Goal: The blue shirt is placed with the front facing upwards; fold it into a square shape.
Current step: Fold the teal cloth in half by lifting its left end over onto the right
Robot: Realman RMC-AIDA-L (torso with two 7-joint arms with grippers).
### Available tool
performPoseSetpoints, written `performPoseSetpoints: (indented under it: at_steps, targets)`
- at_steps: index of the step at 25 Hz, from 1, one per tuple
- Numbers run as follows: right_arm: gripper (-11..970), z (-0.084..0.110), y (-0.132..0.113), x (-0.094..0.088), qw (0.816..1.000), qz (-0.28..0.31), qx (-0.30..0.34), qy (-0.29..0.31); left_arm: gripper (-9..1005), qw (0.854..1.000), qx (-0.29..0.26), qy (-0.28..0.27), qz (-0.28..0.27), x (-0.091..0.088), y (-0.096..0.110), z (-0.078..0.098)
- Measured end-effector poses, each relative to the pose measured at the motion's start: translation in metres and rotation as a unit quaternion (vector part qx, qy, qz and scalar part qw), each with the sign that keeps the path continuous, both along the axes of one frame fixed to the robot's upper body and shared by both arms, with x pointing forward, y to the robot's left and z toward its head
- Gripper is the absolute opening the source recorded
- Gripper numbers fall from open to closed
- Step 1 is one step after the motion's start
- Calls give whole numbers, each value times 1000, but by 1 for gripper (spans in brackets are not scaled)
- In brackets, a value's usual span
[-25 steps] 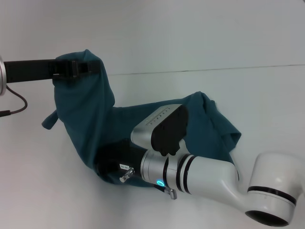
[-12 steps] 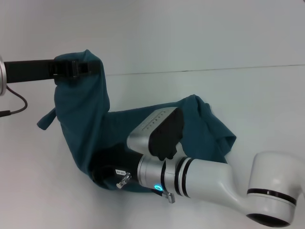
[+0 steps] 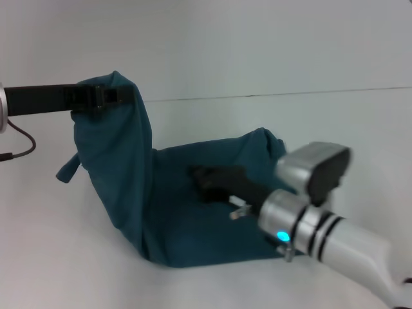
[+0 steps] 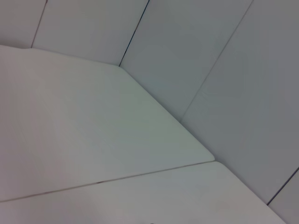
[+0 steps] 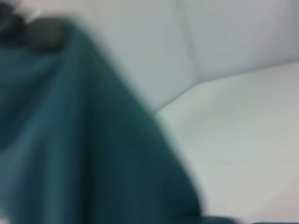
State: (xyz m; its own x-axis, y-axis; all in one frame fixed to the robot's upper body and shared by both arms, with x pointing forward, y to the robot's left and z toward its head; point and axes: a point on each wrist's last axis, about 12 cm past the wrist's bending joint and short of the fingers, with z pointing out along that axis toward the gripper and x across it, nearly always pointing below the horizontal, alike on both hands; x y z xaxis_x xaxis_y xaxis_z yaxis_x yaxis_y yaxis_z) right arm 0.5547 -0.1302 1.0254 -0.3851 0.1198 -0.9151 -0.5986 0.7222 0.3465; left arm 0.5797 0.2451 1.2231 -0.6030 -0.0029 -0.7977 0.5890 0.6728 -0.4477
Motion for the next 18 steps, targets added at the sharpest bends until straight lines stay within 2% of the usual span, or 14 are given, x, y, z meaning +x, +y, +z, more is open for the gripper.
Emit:
performPoseSetpoints:
  at_steps: [7,12,18]
  targets:
    - [2,-6,-48,2,997,-75,36,0,40,1000,-12,2,-16,3,-11,-4]
    - [2,-10,-72,1,993,-109,45,2,49,998,-44,-3,-38,8,-29,-13]
    - [2,-14,-93,-5,988,-141,55,1,68,996,-65,10,-58,21,-61,-40]
